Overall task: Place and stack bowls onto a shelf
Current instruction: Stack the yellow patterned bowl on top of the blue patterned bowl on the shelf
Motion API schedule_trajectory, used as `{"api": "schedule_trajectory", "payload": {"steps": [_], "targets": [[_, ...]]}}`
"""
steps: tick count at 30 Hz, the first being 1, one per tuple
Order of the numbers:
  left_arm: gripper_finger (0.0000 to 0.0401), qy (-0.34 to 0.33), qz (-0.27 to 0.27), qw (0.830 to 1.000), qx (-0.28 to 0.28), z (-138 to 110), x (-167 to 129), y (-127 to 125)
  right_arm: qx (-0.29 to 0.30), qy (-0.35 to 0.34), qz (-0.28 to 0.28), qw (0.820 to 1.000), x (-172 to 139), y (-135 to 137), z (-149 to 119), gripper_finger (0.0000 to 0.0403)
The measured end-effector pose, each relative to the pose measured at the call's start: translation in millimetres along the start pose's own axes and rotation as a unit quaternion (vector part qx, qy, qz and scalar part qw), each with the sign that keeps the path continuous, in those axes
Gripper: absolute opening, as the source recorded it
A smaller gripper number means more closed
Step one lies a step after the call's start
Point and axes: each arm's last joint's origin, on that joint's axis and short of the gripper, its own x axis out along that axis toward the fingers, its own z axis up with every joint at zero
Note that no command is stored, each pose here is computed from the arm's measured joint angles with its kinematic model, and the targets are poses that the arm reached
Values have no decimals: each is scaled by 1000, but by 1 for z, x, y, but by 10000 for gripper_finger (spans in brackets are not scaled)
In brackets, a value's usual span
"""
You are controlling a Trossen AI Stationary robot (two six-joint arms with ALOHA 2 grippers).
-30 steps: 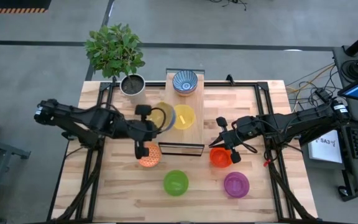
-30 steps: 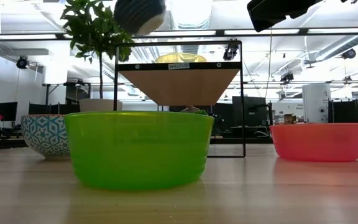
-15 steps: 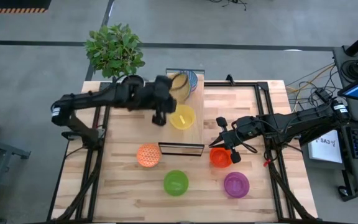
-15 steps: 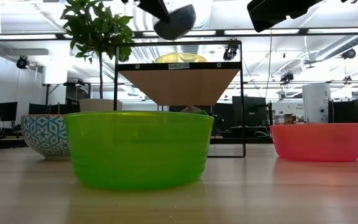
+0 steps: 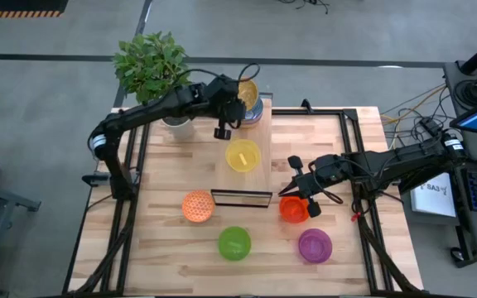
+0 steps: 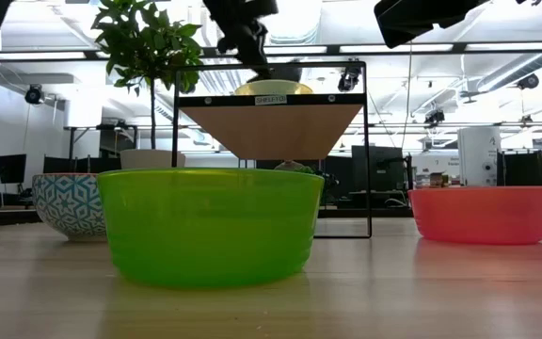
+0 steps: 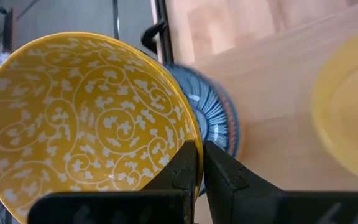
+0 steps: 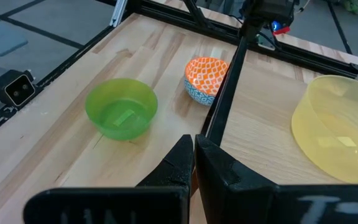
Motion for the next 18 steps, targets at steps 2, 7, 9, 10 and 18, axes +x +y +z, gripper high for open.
{"api": "schedule_trajectory", "payload": {"steps": [2, 7, 9, 10, 18], "targets": [[0, 2, -20, 1000, -9, -5, 5, 3, 0, 0, 0, 1000, 0, 0, 0, 9], [3, -22, -52, 998, -23, -8, 8, 6, 0, 0, 0, 1000, 0, 0, 0, 9], [9, -21, -53, 998, -25, -8, 8, 5, 0, 0, 0, 1000, 0, 0, 0, 9], [12, -21, -53, 998, -25, -8, 8, 5, 0, 0, 0, 1000, 0, 0, 0, 9], [26, -22, -52, 998, -22, -8, 10, 5, 0, 0, -1, 1000, 0, 0, 0, 9]]}}
